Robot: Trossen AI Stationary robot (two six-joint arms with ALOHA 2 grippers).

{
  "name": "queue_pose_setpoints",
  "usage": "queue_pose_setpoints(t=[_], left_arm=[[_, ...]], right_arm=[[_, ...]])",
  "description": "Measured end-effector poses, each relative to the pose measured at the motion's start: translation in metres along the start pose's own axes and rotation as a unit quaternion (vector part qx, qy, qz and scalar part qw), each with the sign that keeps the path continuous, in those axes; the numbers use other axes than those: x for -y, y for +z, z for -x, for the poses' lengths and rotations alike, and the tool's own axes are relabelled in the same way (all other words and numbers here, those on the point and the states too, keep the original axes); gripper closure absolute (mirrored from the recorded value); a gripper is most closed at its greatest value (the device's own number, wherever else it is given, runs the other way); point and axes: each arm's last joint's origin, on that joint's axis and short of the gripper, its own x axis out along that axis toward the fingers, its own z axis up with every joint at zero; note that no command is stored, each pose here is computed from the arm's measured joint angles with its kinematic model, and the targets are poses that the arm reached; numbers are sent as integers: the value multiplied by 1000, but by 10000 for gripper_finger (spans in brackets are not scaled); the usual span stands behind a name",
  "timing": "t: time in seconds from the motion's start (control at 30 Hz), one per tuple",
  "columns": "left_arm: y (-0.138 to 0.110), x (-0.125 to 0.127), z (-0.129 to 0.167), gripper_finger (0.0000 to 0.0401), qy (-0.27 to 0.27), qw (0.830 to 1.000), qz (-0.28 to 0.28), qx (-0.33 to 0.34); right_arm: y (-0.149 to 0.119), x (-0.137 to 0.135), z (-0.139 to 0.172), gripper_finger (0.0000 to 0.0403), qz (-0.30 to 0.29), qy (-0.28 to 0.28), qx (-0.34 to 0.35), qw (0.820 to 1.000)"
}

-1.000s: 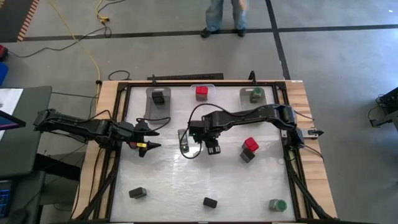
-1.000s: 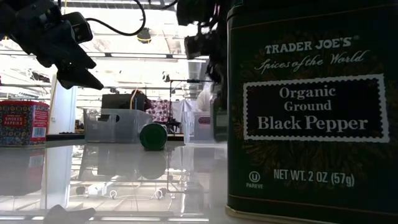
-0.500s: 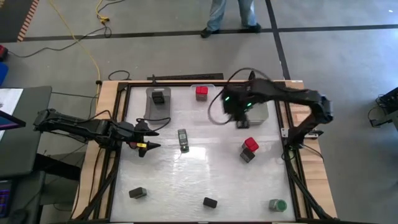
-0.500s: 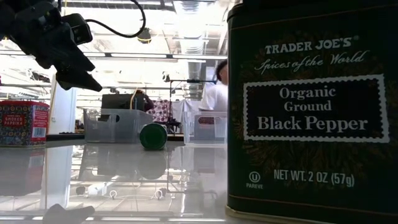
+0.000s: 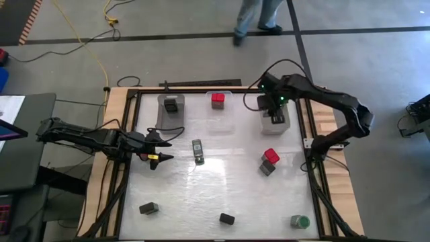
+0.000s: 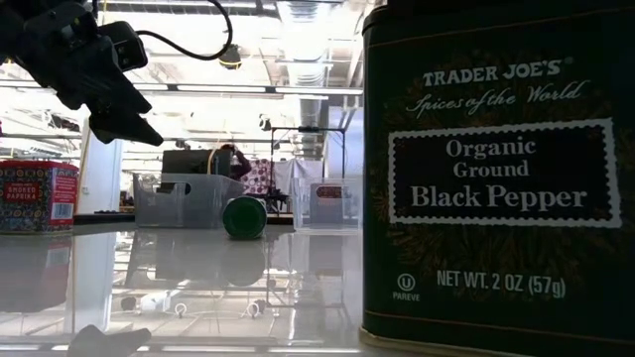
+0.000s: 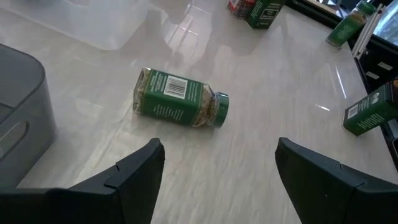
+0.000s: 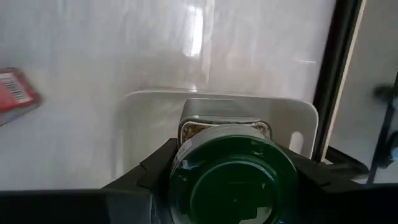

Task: Sort spices by type
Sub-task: Put the green seasoning bottle into the gray bin

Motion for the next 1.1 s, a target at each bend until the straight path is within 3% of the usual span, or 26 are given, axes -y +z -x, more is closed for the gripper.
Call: queue_pose_setpoints(t=[0.37, 0.77, 1.1], left_arm=[[0, 0, 0, 106, 3, 1000, -17, 2], [0, 0, 0, 106, 3, 1000, -16, 2], [0, -1, 0, 106, 16, 1000, -19, 8]], right_arm=[[-19, 39, -35, 183, -31, 42, -2, 999], [-24, 64, -82, 183, -33, 75, -17, 997], [-30, 75, -81, 183, -50, 51, 2, 997]])
